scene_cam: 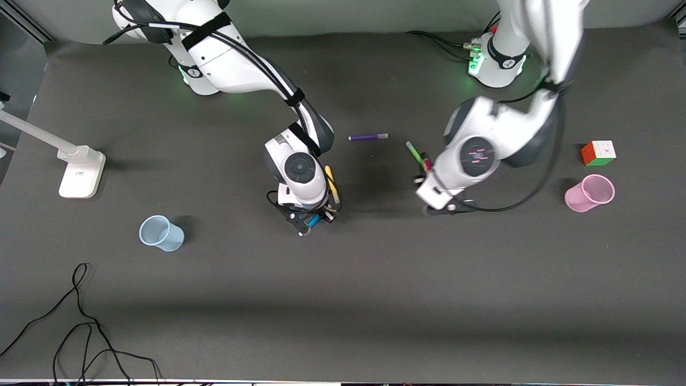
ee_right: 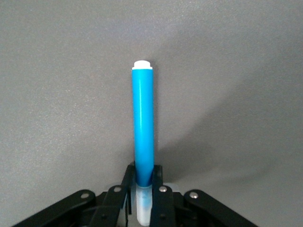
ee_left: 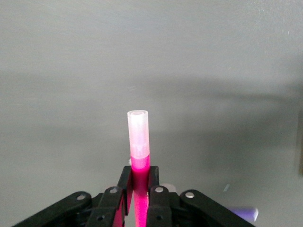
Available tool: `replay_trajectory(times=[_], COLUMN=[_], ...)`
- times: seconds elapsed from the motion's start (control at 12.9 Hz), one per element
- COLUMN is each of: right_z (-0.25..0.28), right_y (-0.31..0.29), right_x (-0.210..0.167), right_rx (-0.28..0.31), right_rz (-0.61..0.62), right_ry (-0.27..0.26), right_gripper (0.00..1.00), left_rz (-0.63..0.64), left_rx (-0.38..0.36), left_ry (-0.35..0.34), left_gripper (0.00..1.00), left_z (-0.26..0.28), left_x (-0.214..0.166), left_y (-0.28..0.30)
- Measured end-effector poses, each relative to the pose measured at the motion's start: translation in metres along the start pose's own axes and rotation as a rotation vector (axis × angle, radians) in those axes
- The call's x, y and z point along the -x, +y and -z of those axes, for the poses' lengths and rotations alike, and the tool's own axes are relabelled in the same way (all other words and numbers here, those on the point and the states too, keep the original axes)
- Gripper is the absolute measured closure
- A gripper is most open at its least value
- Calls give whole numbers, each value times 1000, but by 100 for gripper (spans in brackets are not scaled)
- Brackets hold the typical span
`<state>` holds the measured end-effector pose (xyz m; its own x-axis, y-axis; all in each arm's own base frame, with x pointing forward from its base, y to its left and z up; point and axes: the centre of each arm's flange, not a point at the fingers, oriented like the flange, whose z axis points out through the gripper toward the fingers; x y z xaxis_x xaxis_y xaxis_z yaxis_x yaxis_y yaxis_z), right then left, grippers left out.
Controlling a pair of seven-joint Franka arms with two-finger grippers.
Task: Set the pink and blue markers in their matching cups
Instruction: 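Carry the blue marker to the blue cup while the left gripper carries pink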
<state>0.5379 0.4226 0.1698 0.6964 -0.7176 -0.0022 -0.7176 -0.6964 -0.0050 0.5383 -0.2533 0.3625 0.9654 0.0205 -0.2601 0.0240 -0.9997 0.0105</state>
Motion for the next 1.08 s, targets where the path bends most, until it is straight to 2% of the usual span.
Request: replay_trajectory(times=[0.23,0.46,0.62,0.85,1.08], right_z=[2,34,76,147,202], right_y=[-1,-7,-7,7,31], right_x=[-2,-10,-22,-58,-97], right_rx=[1,31,42,67,98], right_rz=[1,13,28,66,159], right_ry=[2,-2,-12,-38,-71], right_gripper=[83,83,83,83,83], left_rz=[-97,-145,-159,-158,-124], left_rx=[-62,-67,-64,-40,-52], left_ry=[11,-8,-55,-136,-219], left_gripper=[82,82,82,82,82], left_z=[69,93,94,79,50], left_x=[11,19,15,8,4], left_y=[-69,-115,-160,-263,-313])
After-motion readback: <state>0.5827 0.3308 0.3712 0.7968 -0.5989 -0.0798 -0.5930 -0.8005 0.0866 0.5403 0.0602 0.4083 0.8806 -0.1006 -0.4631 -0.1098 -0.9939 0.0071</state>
